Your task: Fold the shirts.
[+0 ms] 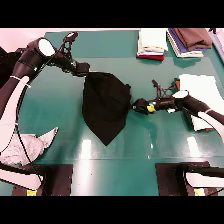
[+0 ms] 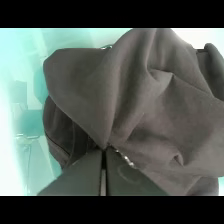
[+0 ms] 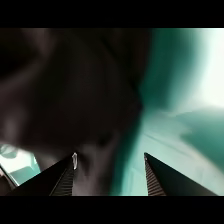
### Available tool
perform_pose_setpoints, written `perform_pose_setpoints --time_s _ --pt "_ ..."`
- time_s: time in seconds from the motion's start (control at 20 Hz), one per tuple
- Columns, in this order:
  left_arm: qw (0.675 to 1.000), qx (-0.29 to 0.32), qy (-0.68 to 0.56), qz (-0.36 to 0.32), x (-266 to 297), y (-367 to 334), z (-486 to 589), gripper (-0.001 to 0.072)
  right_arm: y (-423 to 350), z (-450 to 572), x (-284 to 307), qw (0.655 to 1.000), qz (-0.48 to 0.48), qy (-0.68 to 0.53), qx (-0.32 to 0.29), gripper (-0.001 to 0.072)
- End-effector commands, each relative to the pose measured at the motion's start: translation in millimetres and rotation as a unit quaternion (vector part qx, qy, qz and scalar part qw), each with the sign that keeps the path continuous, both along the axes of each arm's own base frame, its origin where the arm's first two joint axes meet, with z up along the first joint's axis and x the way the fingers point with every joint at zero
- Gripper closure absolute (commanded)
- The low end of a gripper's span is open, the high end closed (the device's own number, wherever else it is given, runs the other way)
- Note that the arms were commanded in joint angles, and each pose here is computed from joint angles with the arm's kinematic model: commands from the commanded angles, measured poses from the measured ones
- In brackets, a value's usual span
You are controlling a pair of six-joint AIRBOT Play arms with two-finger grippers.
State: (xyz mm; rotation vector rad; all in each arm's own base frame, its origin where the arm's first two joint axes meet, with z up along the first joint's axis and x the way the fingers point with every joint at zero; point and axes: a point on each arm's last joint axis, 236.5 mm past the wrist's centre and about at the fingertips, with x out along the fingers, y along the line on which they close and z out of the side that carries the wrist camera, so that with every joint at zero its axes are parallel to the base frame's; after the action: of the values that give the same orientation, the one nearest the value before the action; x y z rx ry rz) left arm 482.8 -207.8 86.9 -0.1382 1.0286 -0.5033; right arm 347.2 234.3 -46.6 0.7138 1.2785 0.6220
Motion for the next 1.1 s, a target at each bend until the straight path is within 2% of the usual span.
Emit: perform_pose_setpoints --time_s 0.0,0.15,0.2,0.25,0.3,0.35,0.5,0.7,0.9,1.05 --pt "1.000 0.001 0.001 0.000 -0.6 0.6 -0.2 0.0683 21.4 1.8 27.5 1.000 0.004 -0.031 0.000 0.0200" --pt "1.000 0.000 0.002 0.000 -0.8 0.4 -0.2 0.0683 35.6 1.1 39.4 0.999 0.016 -0.037 0.003 0.0205" --pt "1.000 0.000 0.002 0.000 -0.9 0.4 -0.3 0.0683 41.1 1.6 42.1 0.999 0.021 -0.040 0.004 0.0271" --pt "1.000 0.000 0.003 -0.001 -1.3 0.3 -0.3 0.0683 47.3 3.4 43.8 0.999 0.028 -0.045 0.005 0.0495" --pt "1.000 -0.001 0.004 -0.002 -2.2 -0.4 -0.1 0.0683 51.9 6.3 46.7 0.998 0.034 -0.055 0.005 0.0675" --pt "1.000 -0.004 0.005 -0.002 -3.3 -1.5 1.5 0.0683 56.8 10.6 49.8 0.997 0.038 -0.068 0.004 0.0695" --pt "0.999 -0.013 -0.029 0.002 -3.4 -0.5 29.6 0.0683 55.3 37.1 60.0 0.993 0.044 -0.111 -0.002 0.0698" --pt "0.986 -0.048 -0.161 0.015 -22.3 8.2 143.1 0.0684 17.8 142.7 64.0 0.969 0.066 -0.236 -0.041 0.0699" --pt "0.937 -0.098 -0.335 0.012 -91.2 23.5 293.1 0.0684 -36.5 280.5 47.5 0.930 0.031 -0.352 -0.101 0.0699" --pt "0.918 -0.101 -0.381 -0.047 -140.1 0.8 327.0 0.0685 -54.0 344.4 24.8 0.904 0.011 -0.407 -0.132 0.0699"
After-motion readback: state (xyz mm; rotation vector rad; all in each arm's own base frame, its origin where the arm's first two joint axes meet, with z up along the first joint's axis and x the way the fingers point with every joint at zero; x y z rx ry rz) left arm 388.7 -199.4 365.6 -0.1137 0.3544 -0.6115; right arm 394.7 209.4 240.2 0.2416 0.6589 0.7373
